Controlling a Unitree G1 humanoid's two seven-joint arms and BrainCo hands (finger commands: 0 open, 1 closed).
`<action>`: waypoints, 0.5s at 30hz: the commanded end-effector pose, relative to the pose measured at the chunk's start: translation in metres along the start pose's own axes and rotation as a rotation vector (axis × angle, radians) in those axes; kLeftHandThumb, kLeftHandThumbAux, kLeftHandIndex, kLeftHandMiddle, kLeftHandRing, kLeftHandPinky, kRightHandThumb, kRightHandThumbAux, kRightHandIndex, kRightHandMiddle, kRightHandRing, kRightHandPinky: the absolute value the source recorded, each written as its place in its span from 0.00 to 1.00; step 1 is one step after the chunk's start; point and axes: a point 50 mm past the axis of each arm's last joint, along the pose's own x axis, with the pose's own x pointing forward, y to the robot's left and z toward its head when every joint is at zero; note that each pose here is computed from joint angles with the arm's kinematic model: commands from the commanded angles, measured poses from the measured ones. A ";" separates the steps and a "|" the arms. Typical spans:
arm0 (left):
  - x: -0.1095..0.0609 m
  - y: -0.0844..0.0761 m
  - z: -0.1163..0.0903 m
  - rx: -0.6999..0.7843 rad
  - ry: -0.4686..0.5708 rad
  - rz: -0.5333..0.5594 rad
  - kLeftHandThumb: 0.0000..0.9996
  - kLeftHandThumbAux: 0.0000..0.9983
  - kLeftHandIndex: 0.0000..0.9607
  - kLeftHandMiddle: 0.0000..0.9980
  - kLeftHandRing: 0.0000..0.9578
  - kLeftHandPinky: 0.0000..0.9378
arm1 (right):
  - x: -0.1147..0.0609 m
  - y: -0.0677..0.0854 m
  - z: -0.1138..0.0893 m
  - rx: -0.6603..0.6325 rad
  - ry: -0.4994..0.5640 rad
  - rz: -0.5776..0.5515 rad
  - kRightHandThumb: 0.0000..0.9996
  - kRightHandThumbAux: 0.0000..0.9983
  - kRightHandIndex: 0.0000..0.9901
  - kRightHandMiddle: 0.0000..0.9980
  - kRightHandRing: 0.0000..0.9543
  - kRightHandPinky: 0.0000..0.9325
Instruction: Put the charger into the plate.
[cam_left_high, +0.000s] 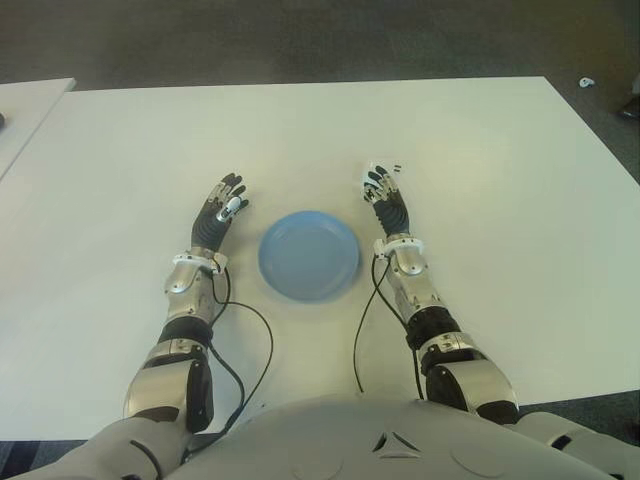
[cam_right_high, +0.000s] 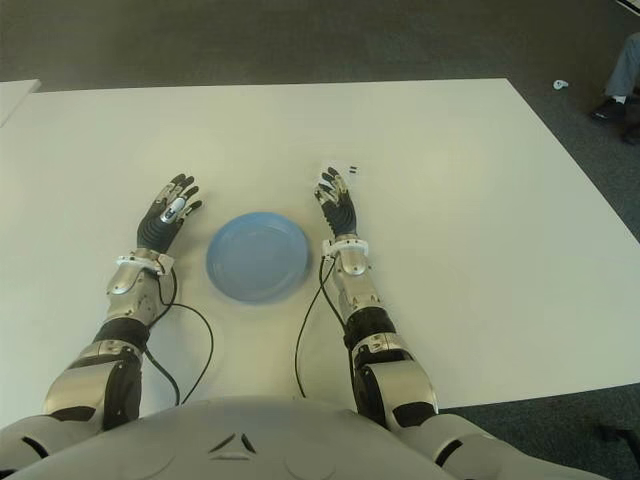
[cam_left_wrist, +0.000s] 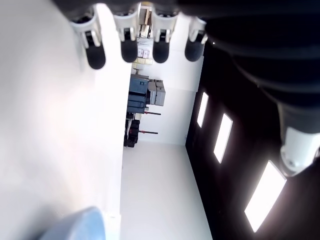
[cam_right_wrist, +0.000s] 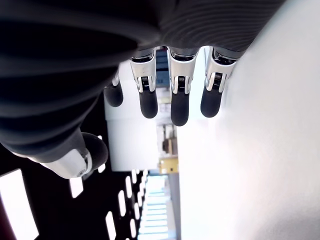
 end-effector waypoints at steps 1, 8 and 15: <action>-0.022 -0.005 -0.034 -0.070 0.162 0.029 0.03 0.53 0.03 0.06 0.08 0.15 | -0.025 -0.007 -0.042 -0.062 0.326 -0.045 0.04 0.51 0.04 0.15 0.18 0.21; -0.021 -0.006 -0.035 -0.074 0.166 0.029 0.04 0.54 0.04 0.06 0.08 0.16 | -0.017 -0.012 -0.011 -0.133 0.317 -0.040 0.03 0.49 0.03 0.14 0.17 0.21; -0.022 -0.007 -0.036 -0.074 0.171 0.031 0.05 0.54 0.04 0.06 0.09 0.16 | -0.017 -0.016 0.014 -0.213 0.282 -0.028 0.01 0.49 0.02 0.14 0.17 0.21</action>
